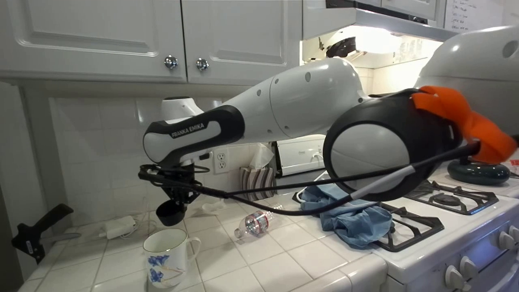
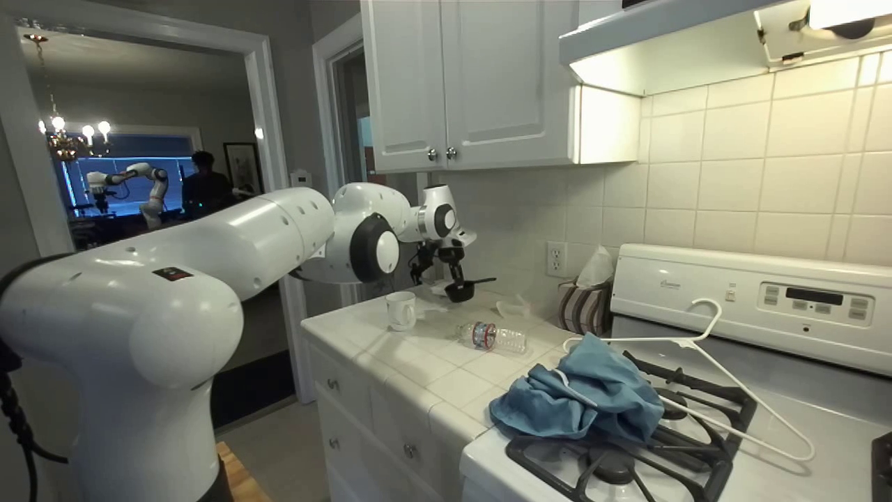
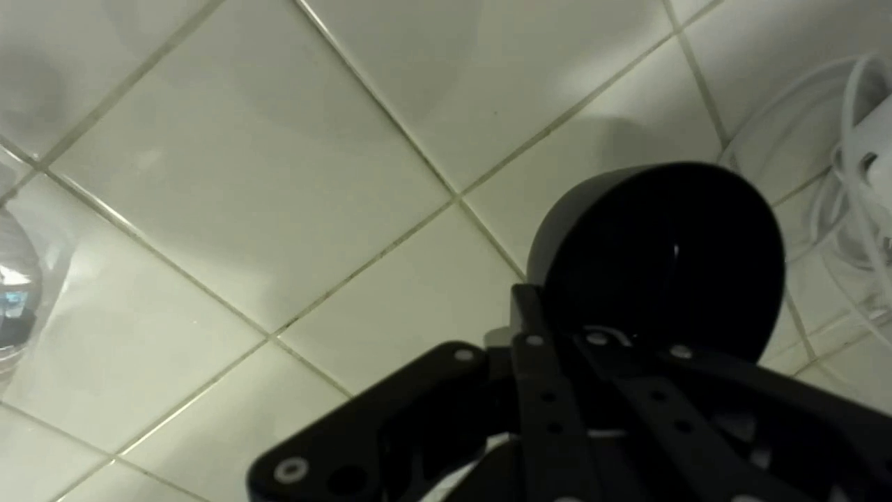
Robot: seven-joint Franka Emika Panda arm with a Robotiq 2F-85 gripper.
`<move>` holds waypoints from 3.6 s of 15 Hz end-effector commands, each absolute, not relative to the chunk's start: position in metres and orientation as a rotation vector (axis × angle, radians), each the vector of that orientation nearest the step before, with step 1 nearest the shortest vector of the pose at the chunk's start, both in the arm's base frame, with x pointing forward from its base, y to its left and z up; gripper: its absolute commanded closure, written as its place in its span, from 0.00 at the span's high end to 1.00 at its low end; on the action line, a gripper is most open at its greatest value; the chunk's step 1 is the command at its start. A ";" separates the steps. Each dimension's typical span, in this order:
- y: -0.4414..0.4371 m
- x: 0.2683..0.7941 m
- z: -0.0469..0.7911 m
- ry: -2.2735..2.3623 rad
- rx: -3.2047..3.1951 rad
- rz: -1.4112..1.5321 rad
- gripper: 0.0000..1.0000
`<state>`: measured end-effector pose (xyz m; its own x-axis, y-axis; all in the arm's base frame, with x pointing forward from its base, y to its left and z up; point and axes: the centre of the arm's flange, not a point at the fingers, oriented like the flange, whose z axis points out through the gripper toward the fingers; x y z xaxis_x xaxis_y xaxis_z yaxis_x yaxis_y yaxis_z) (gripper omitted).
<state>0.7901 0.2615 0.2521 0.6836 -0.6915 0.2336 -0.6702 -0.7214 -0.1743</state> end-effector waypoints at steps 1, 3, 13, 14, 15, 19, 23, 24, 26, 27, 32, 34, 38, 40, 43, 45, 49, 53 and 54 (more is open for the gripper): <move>0.243 0.746 0.240 1.199 -2.741 -0.391 0.01; 0.240 0.746 0.235 1.211 -2.732 -0.382 0.01; 0.237 0.750 0.225 1.221 -2.677 -0.378 0.01; 0.237 0.750 0.225 1.222 -2.671 -0.375 0.01; 0.237 0.750 0.225 1.222 -2.666 -0.372 0.01; 0.236 0.751 0.222 1.226 -2.646 -0.360 0.04; 0.234 0.752 0.219 1.235 -2.631 -0.340 0.03; 0.233 0.752 0.219 1.235 -2.629 -0.338 0.06; 0.233 0.752 0.218 1.237 -2.626 -0.336 0.20; 0.233 0.751 0.218 1.238 -2.626 -0.336 0.32; 0.237 0.740 0.223 1.201 -2.657 -0.372 0.61; 0.240 0.730 0.226 1.192 -2.676 -0.403 0.75; 0.249 0.719 0.229 1.171 -2.741 -0.446 0.99; 0.255 0.717 0.233 1.133 -2.809 -0.488 1.00; 0.262 0.712 0.236 1.002 -2.968 -0.516 1.00; 0.267 0.707 0.239 0.891 -3.085 -0.502 1.00; 0.279 0.695 0.250 0.627 -3.271 -0.493 1.00; 0.290 0.687 0.260 0.361 -3.355 -0.584 1.00; 0.292 0.686 0.260 0.324 -3.349 -0.614 1.00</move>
<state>0.7562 0.3164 0.2534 0.9171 -0.2239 0.3298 -0.3003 -0.9321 0.2025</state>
